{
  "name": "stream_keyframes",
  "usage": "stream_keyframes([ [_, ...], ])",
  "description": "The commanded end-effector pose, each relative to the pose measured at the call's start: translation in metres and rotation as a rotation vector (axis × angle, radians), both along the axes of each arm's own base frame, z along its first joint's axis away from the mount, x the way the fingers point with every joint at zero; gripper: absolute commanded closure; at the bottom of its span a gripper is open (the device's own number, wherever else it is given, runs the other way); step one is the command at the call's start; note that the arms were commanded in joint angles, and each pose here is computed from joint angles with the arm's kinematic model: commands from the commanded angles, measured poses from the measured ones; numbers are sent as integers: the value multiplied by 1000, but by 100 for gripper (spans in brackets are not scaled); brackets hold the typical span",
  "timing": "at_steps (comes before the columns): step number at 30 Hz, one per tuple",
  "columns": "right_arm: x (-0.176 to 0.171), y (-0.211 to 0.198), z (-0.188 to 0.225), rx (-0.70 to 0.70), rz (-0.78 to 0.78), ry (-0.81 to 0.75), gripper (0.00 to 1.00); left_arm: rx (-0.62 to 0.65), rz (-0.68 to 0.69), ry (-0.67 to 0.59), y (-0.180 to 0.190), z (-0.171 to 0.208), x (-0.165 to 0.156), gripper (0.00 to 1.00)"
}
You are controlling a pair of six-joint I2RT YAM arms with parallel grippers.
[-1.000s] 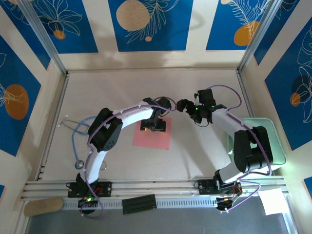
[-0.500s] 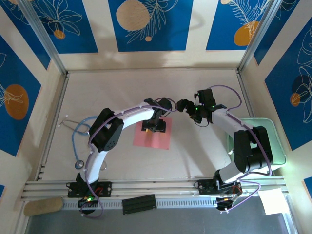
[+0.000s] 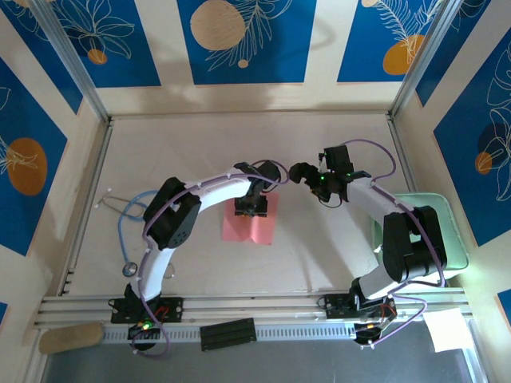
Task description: Fold a paper plane with a square sheet of paper (pick it up from the middle)
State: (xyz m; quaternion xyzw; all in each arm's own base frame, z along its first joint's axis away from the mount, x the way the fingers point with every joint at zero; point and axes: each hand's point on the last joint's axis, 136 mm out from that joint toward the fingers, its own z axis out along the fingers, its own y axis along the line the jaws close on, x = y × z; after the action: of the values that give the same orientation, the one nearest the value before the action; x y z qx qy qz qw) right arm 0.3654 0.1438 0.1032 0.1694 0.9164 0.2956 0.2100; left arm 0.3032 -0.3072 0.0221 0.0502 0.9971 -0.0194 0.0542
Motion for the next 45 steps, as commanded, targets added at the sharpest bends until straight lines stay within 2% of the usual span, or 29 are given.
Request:
stream_keyframes([
  [1, 2, 0, 3, 38, -15, -1, 3, -58, -16, -25, -6, 19, -4, 53],
  [6, 4, 1, 9, 83, -18, -23, 3, -244, -23, -101, -21, 63, 8, 65],
  [11, 5, -9, 8, 70, -73, -40, 3, -483, -30, -164, -35, 103, 23, 67],
  [14, 4, -5, 8, 102, -67, -46, 6, -595, -8, -174, -38, 111, 33, 67],
  [19, 0, 8, 8, 196, -26, -35, 9, -699, 81, -168, -33, 97, 47, 67],
  [24, -8, 34, 8, 287, 106, -11, 19, -685, 203, -169, -12, 67, 53, 68],
  [32, -22, 71, -18, 291, 210, 80, 35, -546, 254, -144, 22, 23, 38, 69],
  [35, -25, 84, -28, 271, 225, 112, 52, -518, 254, -134, 30, 15, 35, 70],
  [38, -28, 99, -36, 249, 261, 137, 63, -497, 260, -119, 34, 7, 32, 70],
  [43, -33, 121, -52, 209, 317, 208, 75, -472, 272, -104, 37, -1, 30, 70],
  [45, -34, 126, -58, 179, 332, 227, 77, -458, 276, -101, 40, -4, 30, 70],
])
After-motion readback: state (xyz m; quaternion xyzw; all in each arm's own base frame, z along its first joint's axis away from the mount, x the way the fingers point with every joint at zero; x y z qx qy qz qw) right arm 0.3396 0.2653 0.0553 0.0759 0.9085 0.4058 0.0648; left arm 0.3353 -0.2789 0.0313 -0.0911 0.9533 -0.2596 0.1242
